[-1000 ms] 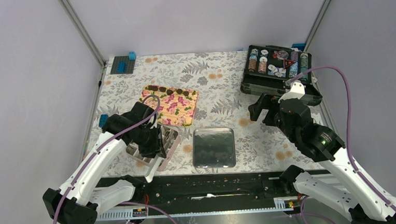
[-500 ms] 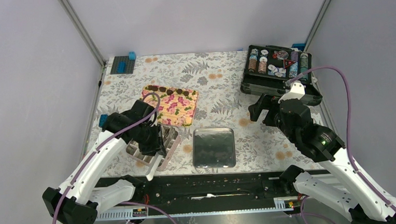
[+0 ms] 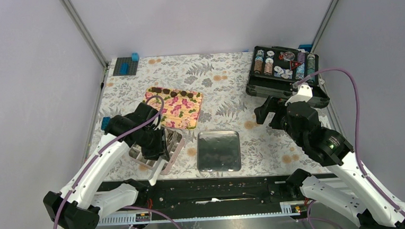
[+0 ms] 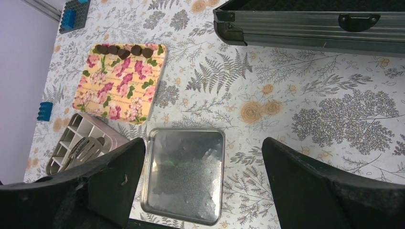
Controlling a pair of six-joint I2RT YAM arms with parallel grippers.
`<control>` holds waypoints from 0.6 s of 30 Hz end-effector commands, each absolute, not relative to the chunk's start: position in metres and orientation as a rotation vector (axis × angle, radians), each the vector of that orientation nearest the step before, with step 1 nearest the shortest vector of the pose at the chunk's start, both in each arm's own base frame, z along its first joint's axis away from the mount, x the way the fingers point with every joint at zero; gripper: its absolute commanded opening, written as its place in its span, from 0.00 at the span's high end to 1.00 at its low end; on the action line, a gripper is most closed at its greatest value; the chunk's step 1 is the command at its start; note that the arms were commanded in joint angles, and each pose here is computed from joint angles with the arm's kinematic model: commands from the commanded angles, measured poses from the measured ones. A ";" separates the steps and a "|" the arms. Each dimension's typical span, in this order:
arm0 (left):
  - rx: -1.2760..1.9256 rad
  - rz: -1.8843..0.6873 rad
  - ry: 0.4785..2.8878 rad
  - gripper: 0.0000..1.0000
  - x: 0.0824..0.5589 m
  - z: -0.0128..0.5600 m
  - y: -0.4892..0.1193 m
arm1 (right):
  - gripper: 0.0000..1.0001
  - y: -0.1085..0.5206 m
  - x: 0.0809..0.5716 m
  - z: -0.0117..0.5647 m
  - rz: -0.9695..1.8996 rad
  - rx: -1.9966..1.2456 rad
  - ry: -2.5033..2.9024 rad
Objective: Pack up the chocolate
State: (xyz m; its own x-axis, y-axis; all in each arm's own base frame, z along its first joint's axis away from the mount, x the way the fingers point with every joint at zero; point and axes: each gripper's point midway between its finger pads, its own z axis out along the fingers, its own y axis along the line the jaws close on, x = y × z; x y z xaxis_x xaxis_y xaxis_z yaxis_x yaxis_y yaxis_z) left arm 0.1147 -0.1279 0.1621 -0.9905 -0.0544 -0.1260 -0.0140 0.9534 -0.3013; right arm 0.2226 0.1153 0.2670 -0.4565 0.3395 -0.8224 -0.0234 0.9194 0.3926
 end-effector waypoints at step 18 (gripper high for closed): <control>-0.061 -0.477 2.832 0.81 0.135 0.202 -0.132 | 0.01 0.117 0.224 0.277 0.457 0.232 1.973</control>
State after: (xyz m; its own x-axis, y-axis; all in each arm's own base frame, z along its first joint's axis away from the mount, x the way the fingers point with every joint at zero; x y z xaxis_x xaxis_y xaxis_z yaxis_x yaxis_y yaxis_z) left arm 0.1191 -0.1280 0.1732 -0.9857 -0.0625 -0.1563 -0.0127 0.9536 -0.3008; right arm 0.2219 0.1147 0.2670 -0.4550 0.3408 -0.8227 -0.0245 0.9187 0.3942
